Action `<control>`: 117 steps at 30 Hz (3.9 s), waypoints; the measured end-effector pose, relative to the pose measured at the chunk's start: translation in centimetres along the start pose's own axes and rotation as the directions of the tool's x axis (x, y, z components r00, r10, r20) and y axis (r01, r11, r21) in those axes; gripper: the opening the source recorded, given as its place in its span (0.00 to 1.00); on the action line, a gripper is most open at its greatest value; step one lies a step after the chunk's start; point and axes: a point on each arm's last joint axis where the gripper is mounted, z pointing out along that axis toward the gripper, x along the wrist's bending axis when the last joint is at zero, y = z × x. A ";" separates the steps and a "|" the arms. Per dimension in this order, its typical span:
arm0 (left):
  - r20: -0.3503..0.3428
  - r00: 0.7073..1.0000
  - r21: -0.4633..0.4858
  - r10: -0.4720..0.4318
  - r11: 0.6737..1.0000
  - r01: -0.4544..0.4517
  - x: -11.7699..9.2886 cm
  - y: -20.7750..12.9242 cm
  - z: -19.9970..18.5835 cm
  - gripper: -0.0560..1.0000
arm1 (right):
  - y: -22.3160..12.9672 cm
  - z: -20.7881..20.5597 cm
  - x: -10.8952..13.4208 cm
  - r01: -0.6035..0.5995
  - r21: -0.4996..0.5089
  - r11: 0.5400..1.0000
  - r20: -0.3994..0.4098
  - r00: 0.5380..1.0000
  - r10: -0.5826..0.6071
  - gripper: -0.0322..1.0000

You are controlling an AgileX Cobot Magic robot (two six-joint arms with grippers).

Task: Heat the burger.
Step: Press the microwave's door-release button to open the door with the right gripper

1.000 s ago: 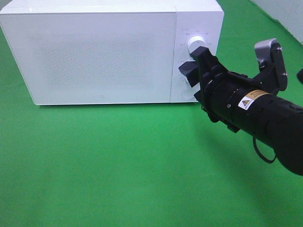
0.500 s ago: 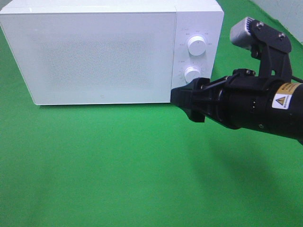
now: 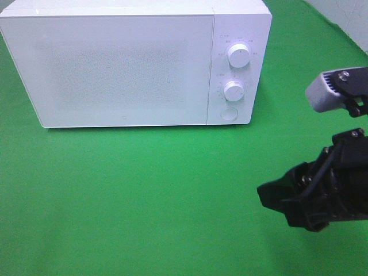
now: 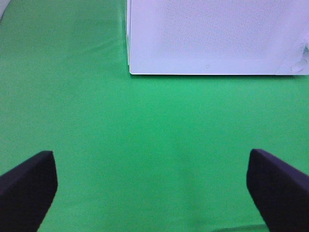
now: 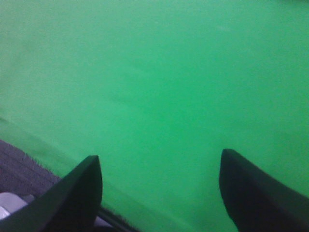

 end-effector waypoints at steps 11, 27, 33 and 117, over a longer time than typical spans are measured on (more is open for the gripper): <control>0.000 1.000 0.000 0.000 1.000 0.000 0.0 0.0 0.0 0.99 | 0.7 -6.4 -0.5 0.089 0.059 0.994 0.087 0.992 -0.094 0.67; 0.000 1.000 0.000 0.000 1.000 0.000 0.0 0.0 0.0 0.99 | -4.8 -11.6 -2.6 0.065 -0.067 0.996 0.168 0.984 -0.053 0.67; 0.000 1.000 0.000 0.000 1.000 0.000 0.0 0.0 0.0 0.99 | -7.0 -11.8 -3.3 -0.018 -0.164 0.986 0.236 0.970 0.057 0.67; 0.000 1.000 0.000 0.000 1.000 0.000 0.0 0.0 0.0 0.99 | 0.5 -3.2 -8.0 -0.068 -0.652 0.755 0.239 0.927 0.289 0.66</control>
